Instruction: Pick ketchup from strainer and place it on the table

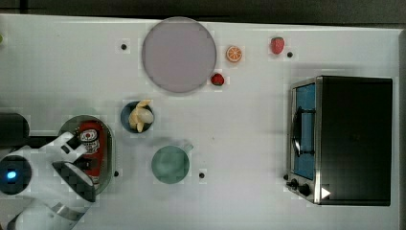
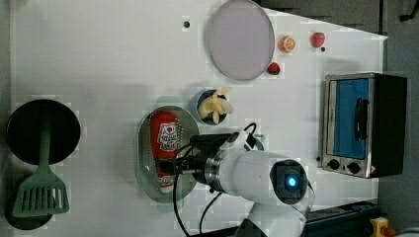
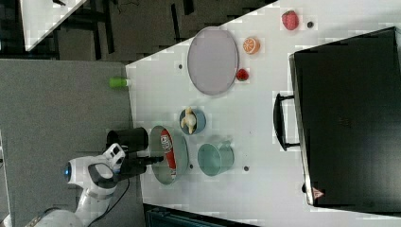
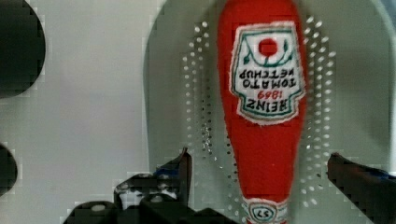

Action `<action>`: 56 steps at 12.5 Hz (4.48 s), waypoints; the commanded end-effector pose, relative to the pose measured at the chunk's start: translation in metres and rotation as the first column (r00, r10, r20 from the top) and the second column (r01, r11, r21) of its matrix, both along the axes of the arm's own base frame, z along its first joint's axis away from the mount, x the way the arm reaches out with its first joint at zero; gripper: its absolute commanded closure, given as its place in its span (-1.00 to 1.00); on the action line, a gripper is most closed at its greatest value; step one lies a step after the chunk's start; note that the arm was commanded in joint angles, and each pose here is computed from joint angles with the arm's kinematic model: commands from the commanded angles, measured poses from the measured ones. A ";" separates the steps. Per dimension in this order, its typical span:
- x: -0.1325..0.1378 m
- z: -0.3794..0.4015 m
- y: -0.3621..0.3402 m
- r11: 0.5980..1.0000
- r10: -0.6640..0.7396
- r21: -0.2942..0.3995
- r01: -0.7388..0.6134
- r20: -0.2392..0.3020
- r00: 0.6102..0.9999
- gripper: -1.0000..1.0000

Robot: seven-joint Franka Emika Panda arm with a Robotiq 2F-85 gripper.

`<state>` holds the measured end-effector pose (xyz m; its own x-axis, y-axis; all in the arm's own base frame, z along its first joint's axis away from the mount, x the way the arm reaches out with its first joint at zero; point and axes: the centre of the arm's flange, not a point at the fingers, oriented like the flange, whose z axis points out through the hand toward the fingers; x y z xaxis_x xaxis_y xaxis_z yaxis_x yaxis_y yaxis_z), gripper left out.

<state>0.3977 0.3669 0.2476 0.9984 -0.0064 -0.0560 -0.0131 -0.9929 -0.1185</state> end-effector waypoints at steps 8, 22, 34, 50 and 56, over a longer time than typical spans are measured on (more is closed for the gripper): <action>0.036 -0.069 -0.004 0.992 -0.118 0.041 0.117 0.010 0.993 -0.91; 0.061 0.077 0.002 0.962 -0.273 -0.018 0.274 0.048 0.961 -0.16; 0.210 0.188 -0.254 0.976 -0.179 -0.130 0.176 -0.012 0.984 -0.16; 0.143 -0.007 -0.400 0.958 -0.253 -0.142 0.250 -0.004 0.967 -0.16; 0.141 -0.069 -0.396 0.962 -0.255 -0.105 0.253 -0.005 0.967 -0.65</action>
